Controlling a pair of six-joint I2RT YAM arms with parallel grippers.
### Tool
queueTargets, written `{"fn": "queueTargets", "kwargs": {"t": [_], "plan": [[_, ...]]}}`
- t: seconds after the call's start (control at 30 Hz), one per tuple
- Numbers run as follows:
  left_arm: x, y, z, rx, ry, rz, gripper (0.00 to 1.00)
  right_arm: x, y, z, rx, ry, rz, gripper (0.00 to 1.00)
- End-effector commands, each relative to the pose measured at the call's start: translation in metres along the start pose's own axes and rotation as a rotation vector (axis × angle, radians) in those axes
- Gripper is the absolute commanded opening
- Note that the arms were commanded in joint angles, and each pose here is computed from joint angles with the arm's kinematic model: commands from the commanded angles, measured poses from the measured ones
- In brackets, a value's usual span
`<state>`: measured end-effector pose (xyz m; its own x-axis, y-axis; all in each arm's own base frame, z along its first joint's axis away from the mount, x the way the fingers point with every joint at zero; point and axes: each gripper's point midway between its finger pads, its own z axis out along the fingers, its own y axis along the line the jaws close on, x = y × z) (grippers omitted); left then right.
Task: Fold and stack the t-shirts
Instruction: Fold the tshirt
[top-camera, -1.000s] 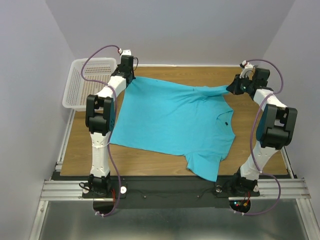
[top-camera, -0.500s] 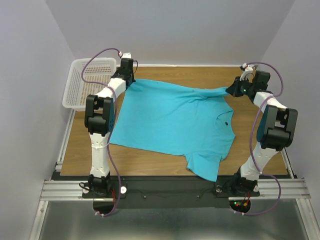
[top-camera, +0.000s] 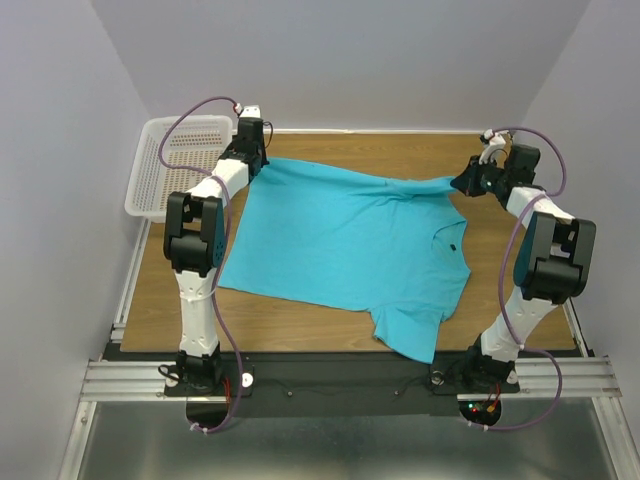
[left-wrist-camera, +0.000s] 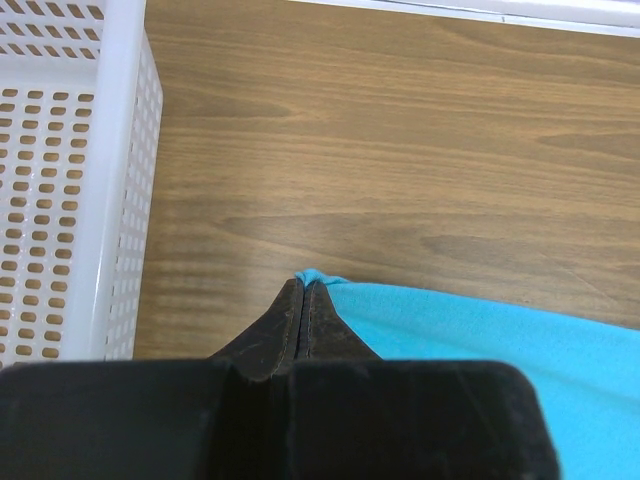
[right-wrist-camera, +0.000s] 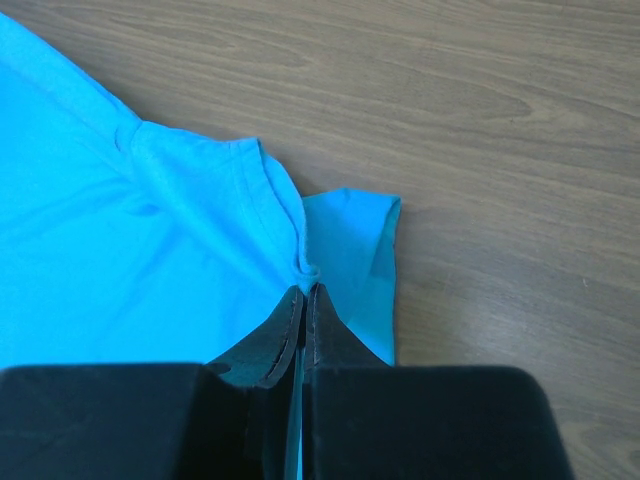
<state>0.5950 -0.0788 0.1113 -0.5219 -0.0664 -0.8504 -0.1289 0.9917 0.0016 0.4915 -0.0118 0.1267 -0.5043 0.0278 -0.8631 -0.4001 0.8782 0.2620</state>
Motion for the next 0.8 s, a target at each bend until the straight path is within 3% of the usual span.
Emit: {"fn": "queueTargets", "kwargs": {"t": [0.0, 0.77], "plan": [[-0.046, 0.007, -0.025, -0.010, -0.115, -0.018, 0.00, -0.029, -0.004, -0.016, 0.037, -0.081, -0.080, 0.01], [-0.035, 0.013, -0.038, -0.003, -0.132, 0.008, 0.00, -0.016, 0.006, -0.020, -0.005, -0.068, -0.077, 0.01]]}}
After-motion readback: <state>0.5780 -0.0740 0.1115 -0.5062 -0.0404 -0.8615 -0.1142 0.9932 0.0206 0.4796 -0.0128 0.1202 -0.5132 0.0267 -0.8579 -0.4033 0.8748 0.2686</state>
